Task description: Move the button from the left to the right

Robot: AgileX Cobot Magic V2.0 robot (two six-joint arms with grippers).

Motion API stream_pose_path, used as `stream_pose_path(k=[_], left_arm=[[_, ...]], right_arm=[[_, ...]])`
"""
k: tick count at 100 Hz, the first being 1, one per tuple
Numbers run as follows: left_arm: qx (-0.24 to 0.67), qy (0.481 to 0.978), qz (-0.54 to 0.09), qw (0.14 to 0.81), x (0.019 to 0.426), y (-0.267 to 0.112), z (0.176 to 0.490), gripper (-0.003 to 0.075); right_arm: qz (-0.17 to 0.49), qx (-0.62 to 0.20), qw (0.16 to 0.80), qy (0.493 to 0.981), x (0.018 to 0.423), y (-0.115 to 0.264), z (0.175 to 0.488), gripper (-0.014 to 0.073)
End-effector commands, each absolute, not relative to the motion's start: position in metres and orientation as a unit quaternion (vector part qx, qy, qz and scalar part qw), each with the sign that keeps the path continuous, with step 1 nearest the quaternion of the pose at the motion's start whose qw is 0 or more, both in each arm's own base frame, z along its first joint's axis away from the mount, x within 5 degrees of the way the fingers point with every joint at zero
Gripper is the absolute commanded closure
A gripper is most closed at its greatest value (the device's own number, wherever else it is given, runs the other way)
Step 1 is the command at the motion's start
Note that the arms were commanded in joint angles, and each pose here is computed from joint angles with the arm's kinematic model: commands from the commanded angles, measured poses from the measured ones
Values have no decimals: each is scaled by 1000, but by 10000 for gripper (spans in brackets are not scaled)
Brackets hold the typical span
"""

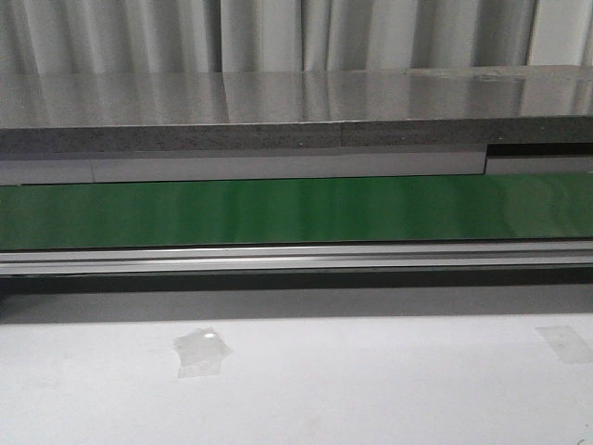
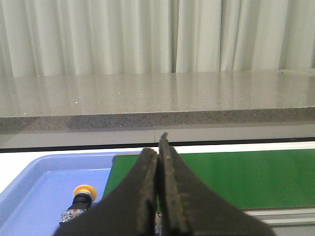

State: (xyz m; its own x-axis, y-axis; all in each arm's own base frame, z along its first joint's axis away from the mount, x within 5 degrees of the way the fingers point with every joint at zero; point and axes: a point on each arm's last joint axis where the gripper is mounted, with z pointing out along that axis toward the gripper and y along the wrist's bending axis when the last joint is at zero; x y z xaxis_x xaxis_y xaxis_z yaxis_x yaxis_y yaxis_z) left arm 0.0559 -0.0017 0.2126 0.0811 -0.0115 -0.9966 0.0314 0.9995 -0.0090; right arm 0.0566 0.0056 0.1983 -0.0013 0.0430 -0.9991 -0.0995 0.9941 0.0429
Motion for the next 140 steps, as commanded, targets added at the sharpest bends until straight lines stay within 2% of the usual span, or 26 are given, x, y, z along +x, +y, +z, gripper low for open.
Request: stream_pose_path(k=[1, 50, 75, 97, 111, 140], left_arm=[[10, 651, -24, 759, 54, -3, 207, 740], [9, 645, -26, 764, 54, -3, 210, 740], [-11, 648, -43, 761, 47, -2, 245, 740], [-24, 682, -56, 729, 49, -2, 290, 740], [-23, 725, -50, 687, 59, -2, 319, 740], [-26, 810, -43, 584, 107, -4, 359, 740]], right_arm=[[51, -24, 746, 663, 54, 6, 212, 663], [51, -24, 746, 663, 54, 6, 212, 663], [51, -24, 746, 663, 54, 6, 212, 663], [51, -24, 746, 663, 54, 6, 212, 663], [51, -24, 746, 663, 54, 6, 212, 663], [51, -24, 746, 663, 54, 6, 212, 663]])
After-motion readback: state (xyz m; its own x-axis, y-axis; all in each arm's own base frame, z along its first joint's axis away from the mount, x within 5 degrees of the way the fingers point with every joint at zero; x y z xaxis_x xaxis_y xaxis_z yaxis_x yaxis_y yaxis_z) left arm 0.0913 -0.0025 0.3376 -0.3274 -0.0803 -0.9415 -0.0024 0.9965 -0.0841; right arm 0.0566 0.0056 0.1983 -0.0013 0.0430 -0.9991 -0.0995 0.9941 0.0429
